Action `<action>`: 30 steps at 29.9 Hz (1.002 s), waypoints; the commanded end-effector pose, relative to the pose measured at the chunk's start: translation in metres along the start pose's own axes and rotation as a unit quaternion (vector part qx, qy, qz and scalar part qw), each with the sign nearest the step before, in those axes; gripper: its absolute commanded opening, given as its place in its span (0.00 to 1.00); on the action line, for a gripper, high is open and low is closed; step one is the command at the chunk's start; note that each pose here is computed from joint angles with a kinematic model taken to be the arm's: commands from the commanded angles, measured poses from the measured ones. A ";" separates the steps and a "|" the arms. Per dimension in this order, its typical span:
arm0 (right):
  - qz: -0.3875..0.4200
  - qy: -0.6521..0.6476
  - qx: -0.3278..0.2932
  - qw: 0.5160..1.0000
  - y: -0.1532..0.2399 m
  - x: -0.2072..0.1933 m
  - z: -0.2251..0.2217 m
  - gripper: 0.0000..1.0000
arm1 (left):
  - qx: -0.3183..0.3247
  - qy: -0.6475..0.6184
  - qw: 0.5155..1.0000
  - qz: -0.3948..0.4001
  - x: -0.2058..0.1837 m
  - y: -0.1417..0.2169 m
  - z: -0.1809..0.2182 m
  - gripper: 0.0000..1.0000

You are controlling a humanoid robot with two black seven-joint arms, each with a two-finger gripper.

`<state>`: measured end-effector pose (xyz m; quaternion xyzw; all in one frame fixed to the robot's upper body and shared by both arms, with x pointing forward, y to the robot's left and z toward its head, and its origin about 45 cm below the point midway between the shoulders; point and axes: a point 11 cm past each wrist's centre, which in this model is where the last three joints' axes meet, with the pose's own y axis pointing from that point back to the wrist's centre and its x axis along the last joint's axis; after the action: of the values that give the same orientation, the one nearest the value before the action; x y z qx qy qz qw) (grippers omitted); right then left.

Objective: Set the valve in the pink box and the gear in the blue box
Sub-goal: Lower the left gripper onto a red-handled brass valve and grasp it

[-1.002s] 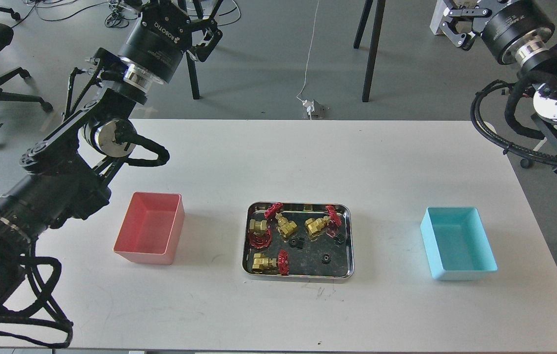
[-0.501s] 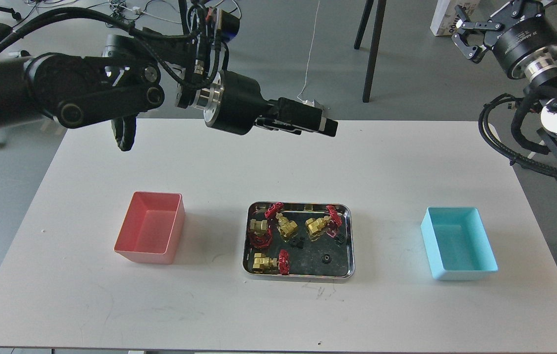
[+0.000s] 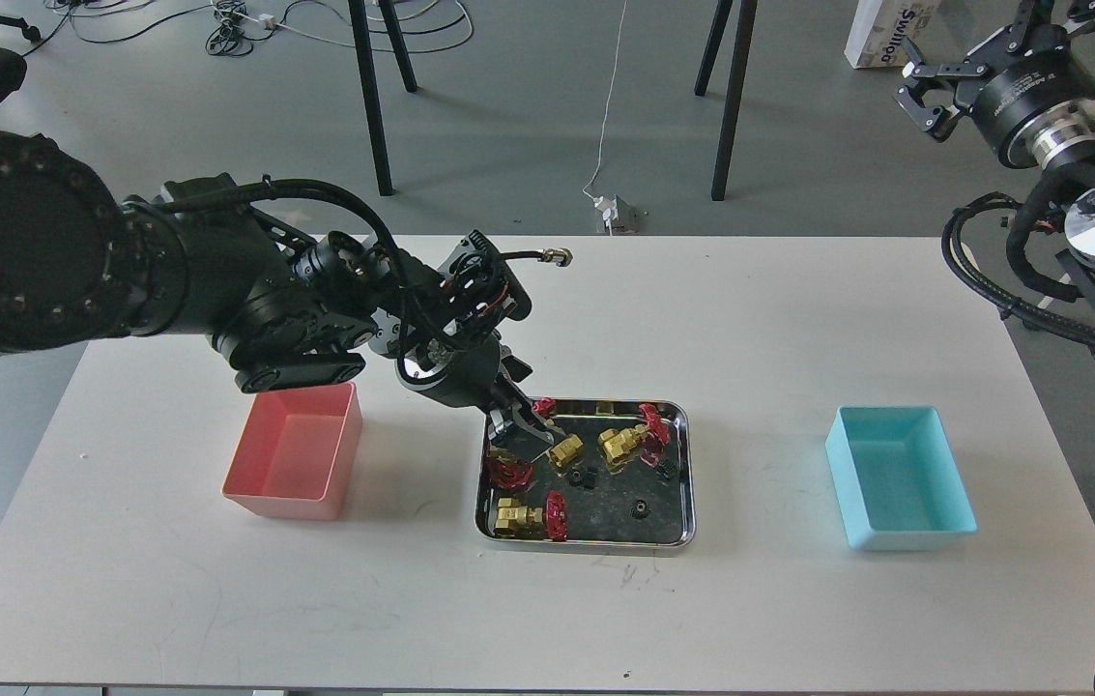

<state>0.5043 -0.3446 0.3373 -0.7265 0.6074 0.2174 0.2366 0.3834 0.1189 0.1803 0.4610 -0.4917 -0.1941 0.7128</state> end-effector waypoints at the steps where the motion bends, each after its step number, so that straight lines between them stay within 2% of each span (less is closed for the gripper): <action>1: -0.014 -0.003 0.003 1.000 -0.009 -0.018 -0.003 0.99 | 0.001 0.007 1.000 0.002 -0.012 -0.009 -0.003 0.89; 4: -0.024 -0.004 0.002 1.000 -0.014 -0.029 -0.003 0.99 | 0.000 0.015 1.000 0.000 -0.023 -0.016 -0.004 0.89; 14: -0.020 -0.006 -0.002 1.000 -0.012 -0.025 0.002 0.99 | 0.006 0.018 1.000 -0.005 -0.047 -0.027 -0.010 0.89; 21: -0.014 -0.006 -0.007 1.000 -0.009 -0.019 0.007 0.99 | 0.002 0.025 1.000 -0.006 -0.064 -0.038 -0.008 0.79; 30: -0.012 -0.007 -0.010 1.000 -0.007 -0.016 0.011 0.99 | 0.009 0.019 1.000 0.007 -0.062 -0.038 -0.013 0.71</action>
<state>0.5088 -0.3245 0.3396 -0.7350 0.5941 0.2256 0.2365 0.3709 0.1499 0.1136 0.4656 -0.4796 -0.1799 0.7217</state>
